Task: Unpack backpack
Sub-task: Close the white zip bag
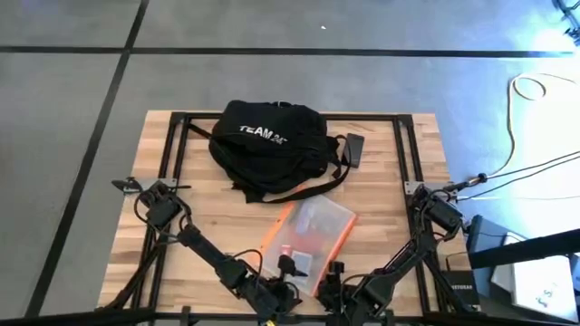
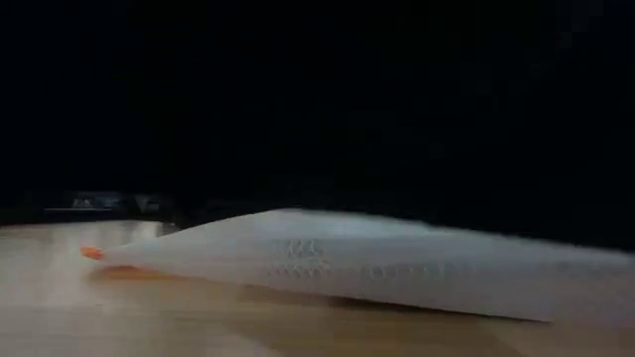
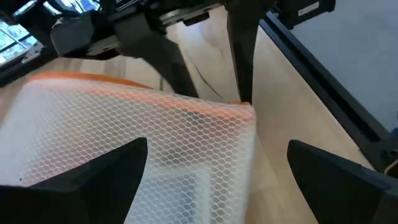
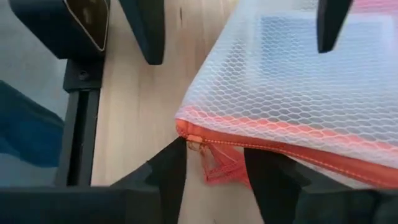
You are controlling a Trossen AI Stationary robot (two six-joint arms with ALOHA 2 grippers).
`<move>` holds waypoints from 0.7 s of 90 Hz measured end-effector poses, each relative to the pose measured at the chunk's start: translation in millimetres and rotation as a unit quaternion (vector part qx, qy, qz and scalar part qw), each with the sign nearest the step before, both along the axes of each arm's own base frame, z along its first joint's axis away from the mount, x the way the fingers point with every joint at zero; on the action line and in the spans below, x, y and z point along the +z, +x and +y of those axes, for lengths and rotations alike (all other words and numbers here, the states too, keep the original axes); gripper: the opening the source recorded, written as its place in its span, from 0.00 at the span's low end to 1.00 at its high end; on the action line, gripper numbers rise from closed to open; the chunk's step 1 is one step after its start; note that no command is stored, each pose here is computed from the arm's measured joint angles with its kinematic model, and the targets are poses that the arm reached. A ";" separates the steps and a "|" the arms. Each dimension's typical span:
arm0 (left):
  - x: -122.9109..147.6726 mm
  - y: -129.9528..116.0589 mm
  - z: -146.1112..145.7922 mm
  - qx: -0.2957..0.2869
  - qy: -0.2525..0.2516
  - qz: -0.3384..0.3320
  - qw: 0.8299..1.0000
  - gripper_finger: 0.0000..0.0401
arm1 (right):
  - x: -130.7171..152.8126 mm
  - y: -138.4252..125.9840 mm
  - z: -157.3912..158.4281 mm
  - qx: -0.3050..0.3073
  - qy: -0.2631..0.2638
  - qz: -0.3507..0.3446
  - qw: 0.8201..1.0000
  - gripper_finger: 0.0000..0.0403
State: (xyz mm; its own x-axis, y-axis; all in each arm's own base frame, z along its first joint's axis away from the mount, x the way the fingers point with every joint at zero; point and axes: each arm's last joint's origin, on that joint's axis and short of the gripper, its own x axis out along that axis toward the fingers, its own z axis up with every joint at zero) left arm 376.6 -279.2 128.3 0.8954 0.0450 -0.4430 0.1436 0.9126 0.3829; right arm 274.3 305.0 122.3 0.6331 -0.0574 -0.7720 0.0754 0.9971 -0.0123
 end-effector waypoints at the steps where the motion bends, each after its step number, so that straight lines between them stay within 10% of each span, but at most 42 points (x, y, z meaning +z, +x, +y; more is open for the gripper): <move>1: -0.1 0.0 0.1 0.001 0.000 0.000 1.000 0.93 | -0.1 -0.1 0.1 0.002 0.000 0.001 1.000 0.32; 63: -5.5 8.2 -1.3 -0.047 -0.007 -0.023 0.999 0.93 | -1.4 -2.5 0.5 0.022 0.007 0.033 0.999 0.00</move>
